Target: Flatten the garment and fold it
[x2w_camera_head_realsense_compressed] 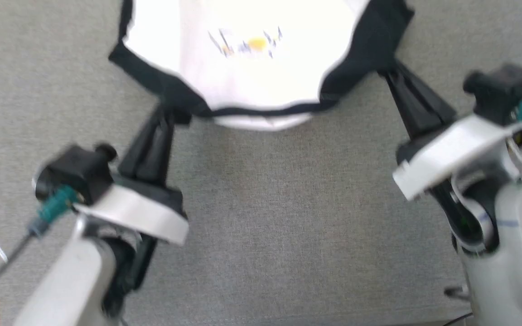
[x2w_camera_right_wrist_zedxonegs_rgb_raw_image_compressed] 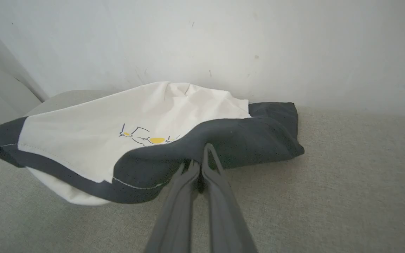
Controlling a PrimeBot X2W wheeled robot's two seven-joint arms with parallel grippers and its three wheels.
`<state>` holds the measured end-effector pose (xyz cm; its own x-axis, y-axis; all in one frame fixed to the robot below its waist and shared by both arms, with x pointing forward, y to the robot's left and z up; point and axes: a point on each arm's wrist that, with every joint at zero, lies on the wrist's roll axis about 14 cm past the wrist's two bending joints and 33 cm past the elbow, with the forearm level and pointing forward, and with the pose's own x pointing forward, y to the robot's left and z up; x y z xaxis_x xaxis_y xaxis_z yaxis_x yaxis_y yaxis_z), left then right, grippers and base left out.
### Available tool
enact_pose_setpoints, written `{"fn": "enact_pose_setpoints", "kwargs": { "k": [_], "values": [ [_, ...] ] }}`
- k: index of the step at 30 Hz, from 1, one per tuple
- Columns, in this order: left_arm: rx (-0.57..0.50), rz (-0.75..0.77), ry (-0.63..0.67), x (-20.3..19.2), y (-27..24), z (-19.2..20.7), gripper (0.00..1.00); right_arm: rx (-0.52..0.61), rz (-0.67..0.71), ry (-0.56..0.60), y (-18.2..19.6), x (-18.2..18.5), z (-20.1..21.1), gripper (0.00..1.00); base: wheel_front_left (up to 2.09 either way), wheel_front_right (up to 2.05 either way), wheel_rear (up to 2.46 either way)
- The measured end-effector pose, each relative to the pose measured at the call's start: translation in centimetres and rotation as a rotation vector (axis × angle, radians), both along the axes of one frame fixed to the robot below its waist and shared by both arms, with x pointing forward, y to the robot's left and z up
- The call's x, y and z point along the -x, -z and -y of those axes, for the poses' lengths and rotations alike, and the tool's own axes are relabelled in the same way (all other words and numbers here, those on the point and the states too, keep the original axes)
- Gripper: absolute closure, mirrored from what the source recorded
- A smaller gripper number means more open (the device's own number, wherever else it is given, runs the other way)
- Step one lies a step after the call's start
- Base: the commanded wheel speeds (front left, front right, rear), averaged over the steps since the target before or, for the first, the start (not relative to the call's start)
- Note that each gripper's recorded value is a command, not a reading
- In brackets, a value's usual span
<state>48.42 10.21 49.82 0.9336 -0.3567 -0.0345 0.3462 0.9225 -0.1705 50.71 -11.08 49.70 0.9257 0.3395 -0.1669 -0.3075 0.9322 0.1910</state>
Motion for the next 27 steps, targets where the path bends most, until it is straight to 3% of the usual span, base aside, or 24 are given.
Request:
{"fn": "enact_pose_setpoints", "kwargs": {
  "k": [16, 27],
  "values": [
    [-0.03, -0.127, -0.039, 9.6, 1.4, -0.4, 1.0, -0.063, -0.233, 0.088, 2.5, 11.4, 2.4, 1.0, 0.0, 0.0, 0.0],
    [-0.034, -0.135, -0.027, 14.2, 0.1, 0.1, 1.0, -0.084, -0.272, 0.102, 1.7, 16.7, 2.9, 1.0, 0.0, 0.0, 0.0]
  ]
}}
